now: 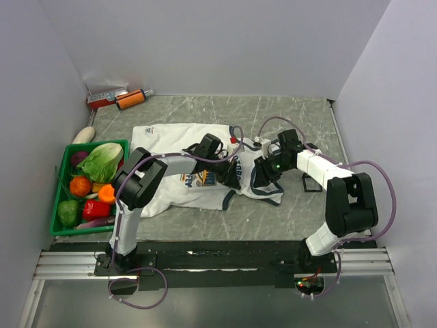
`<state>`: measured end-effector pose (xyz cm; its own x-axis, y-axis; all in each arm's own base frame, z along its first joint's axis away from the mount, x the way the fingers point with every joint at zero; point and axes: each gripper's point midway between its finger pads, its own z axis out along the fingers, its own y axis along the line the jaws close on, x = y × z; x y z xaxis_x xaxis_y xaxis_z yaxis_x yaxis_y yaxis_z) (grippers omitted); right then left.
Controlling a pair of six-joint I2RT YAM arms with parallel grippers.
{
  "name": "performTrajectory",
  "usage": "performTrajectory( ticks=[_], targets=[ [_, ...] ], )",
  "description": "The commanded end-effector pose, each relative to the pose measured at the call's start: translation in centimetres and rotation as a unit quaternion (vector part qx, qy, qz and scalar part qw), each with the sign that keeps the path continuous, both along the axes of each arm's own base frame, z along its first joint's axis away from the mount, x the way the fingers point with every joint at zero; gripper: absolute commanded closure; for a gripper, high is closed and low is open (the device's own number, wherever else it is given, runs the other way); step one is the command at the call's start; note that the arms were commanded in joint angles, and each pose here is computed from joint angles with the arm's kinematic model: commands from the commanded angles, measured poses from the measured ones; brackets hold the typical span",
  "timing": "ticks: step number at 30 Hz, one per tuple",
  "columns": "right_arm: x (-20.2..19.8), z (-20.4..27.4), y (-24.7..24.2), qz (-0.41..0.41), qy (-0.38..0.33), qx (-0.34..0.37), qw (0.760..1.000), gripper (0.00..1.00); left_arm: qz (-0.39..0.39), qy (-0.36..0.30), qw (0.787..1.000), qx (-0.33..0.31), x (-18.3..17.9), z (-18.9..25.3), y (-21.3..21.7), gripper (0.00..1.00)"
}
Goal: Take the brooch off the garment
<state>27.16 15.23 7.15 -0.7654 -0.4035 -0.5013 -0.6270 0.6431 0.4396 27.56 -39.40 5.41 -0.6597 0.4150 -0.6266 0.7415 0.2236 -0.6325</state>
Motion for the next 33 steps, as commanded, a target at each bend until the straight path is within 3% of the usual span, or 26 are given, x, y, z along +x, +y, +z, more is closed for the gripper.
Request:
performTrajectory(
  ticks=[1, 12, 15, 22, 23, 26, 27, 30, 33],
  targets=[
    [2.0, 0.8, 0.8, 0.015, -0.055, 0.007, 0.998, 0.54, -0.028, 0.022, 0.998, -0.059, -0.3, 2.6, -0.9, 0.99],
    [0.0, -0.5, 3.0, 0.047, -0.036, 0.015, 0.998, 0.45, -0.019, 0.051, 0.997, -0.061, 0.2, 1.6, -0.4, 0.99],
    [-0.3, -1.0, 3.1, 0.050, -0.035, 0.002, 0.998, 0.39, -0.003, 0.048, 0.997, -0.059, 0.7, 1.5, -0.2, 0.99],
    [-1.5, -2.4, 3.2, 0.047, -0.005, -0.034, 0.998, 0.36, 0.045, 0.047, 0.997, -0.036, 2.1, 1.4, 0.2, 0.99],
    [-1.6, -2.5, 3.3, 0.048, -0.006, -0.038, 0.998, 0.38, 0.057, 0.044, 0.997, -0.033, 2.5, 2.0, 0.1, 0.99],
    [-1.8, -3.2, 3.0, 0.040, 0.028, -0.060, 0.997, 0.61, 0.111, 0.021, 0.994, 0.006, 4.3, 3.2, 0.3, 0.99],
    [-1.8, -3.1, 3.1, 0.036, 0.041, -0.061, 0.997, 0.73, 0.122, 0.010, 0.992, 0.018, 4.6, 3.5, 0.5, 0.99],
    [-1.5, -1.4, 4.6, 0.038, 0.072, -0.029, 0.996, 0.86, 0.146, -0.029, 0.989, 0.024, 5.5, 4.6, 0.6, 0.99],
    [-1.4, 0.2, 6.1, 0.036, 0.092, 0.010, 0.995, 0.90, 0.157, -0.044, 0.987, 0.010, 5.9, 5.0, 0.4, 0.99]
  ],
)
